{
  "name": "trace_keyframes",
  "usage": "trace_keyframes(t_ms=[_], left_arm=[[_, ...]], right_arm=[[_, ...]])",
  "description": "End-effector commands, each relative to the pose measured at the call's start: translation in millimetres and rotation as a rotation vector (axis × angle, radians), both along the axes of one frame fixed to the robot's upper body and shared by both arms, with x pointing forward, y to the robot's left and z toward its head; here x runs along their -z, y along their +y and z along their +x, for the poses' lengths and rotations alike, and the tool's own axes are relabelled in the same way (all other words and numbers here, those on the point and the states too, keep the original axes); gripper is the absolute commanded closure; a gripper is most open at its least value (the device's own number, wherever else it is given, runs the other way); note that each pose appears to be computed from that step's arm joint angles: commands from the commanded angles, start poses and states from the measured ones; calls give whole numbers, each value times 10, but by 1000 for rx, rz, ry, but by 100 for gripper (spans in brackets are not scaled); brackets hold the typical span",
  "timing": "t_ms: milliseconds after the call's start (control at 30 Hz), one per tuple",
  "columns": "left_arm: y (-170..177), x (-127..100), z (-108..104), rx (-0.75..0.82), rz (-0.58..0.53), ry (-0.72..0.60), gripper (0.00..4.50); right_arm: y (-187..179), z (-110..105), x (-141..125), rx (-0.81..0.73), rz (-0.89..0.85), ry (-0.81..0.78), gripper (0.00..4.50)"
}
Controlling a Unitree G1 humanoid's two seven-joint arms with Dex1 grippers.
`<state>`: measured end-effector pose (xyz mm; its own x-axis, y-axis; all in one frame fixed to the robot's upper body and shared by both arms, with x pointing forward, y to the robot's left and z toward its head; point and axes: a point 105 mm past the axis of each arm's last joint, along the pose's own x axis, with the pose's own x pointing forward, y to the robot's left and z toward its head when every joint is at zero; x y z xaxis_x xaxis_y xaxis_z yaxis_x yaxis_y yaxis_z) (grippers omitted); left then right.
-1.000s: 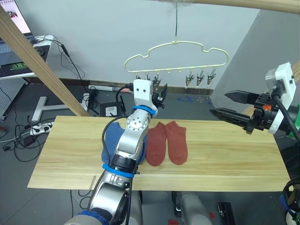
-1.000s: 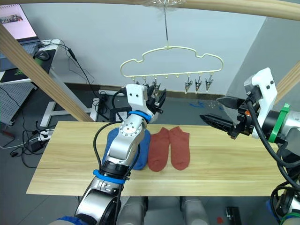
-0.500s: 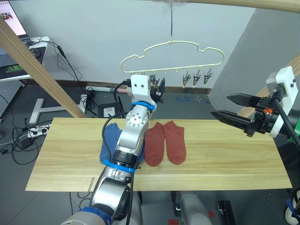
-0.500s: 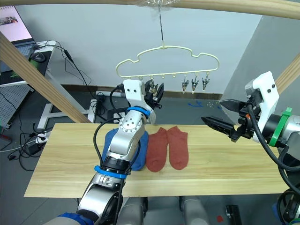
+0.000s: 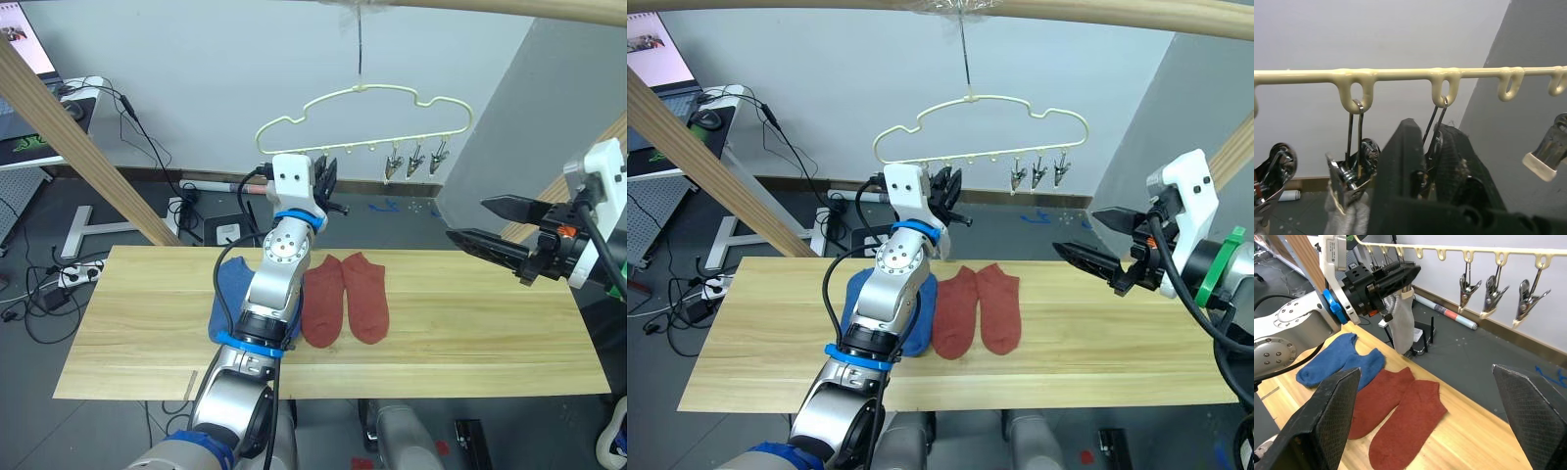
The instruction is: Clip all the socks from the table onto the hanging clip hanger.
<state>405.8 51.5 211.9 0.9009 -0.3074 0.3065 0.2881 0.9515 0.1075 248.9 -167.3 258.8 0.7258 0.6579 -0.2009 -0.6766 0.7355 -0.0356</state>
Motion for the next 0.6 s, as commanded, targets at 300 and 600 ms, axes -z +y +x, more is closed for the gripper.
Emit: trace_keyframes(t_ms=[300, 600], left_arm=[[19, -213, -18, 151, -87, 71, 432], [44, -281, -28, 238, -130, 156, 432]], right_arm=[[126, 187, 697, 46, -248, 168, 0], [554, 632, 1229, -78, -409, 176, 0]])
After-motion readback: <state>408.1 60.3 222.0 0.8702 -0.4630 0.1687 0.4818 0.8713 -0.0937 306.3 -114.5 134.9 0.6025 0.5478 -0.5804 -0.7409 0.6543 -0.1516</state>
